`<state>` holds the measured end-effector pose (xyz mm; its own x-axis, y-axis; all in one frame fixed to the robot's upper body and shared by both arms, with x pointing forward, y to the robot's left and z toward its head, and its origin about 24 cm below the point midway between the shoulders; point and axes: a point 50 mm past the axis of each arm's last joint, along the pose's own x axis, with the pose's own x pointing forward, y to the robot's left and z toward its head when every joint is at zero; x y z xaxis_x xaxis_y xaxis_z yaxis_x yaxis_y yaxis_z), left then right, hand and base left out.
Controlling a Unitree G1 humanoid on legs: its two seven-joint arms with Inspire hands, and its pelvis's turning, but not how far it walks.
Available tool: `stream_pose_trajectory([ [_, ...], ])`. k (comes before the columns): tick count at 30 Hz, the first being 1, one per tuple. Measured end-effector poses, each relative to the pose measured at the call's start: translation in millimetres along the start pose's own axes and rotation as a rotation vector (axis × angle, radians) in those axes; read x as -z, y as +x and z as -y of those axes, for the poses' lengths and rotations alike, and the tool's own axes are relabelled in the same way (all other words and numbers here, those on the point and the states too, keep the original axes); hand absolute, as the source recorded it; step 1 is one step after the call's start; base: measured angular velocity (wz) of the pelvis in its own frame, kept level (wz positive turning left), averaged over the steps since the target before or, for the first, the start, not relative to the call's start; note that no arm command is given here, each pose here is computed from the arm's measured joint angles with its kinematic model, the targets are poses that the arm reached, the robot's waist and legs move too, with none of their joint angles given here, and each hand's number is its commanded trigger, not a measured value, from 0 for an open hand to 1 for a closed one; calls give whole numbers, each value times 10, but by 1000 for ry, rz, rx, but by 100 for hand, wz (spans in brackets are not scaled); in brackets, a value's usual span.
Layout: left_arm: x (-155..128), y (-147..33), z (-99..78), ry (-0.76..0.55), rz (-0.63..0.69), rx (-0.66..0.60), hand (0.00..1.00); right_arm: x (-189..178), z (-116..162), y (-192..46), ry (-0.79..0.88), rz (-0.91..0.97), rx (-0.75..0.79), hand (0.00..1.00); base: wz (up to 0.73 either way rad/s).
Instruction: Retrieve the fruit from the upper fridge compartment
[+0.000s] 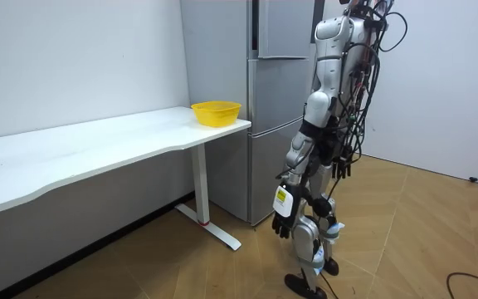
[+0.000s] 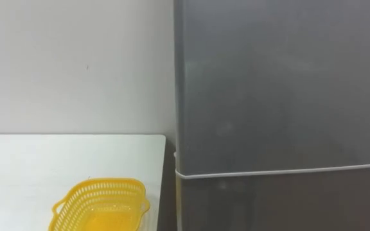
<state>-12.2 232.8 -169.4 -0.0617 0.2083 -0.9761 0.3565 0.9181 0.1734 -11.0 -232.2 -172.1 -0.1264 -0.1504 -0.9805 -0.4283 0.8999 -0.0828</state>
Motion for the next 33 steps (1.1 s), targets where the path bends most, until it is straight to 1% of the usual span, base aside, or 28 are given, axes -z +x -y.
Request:
stream_pose_trajectory([
  [5,25,1,21,-23,-4,8,0,11,-9,1,6,-2,-3,0,0],
  [11,83,3,54,-191,-8,31,0,34,-10,4,46,-8,-8,0,1],
  [13,78,3,63,-278,-1,32,0,32,2,2,67,-4,-4,0,7],
  [14,76,4,63,-300,0,30,0,29,4,2,67,-3,-2,0,9],
  [16,52,4,55,-394,8,16,0,22,13,1,70,0,6,0,5],
  [17,49,4,50,-417,10,11,0,17,18,0,73,2,9,0,6],
  [19,72,4,22,-546,3,-17,0,-4,46,-3,90,8,23,0,2],
  [20,85,4,14,-582,-2,-25,0,-4,51,-3,97,9,26,0,0],
  [21,100,3,-4,-662,-12,-43,0,-3,56,-4,104,9,32,0,3],
  [22,100,0,-34,-771,-13,-64,0,-7,59,-4,105,10,34,0,5],
  [23,82,-6,-66,-832,-3,-76,0,-7,58,-4,107,10,33,0,9],
  [25,-78,-67,-290,-1096,101,-132,0,-17,83,-8,124,16,37,0,5],
  [26,-133,-88,-354,-1161,137,-144,0,-24,99,-10,128,18,41,0,0],
  [28,-330,-158,-556,-1380,245,-170,0,-49,141,-18,125,31,62,0,0],
  [29,-366,-173,-594,-1430,265,-169,0,-69,151,-21,123,41,68,0,0],
  [31,-468,-221,-695,-1574,316,-161,0,-82,166,-27,137,66,78,0,-4],
  [33,-519,-272,-766,-1643,353,-164,0,-60,168,-28,150,74,86,0,0],
])
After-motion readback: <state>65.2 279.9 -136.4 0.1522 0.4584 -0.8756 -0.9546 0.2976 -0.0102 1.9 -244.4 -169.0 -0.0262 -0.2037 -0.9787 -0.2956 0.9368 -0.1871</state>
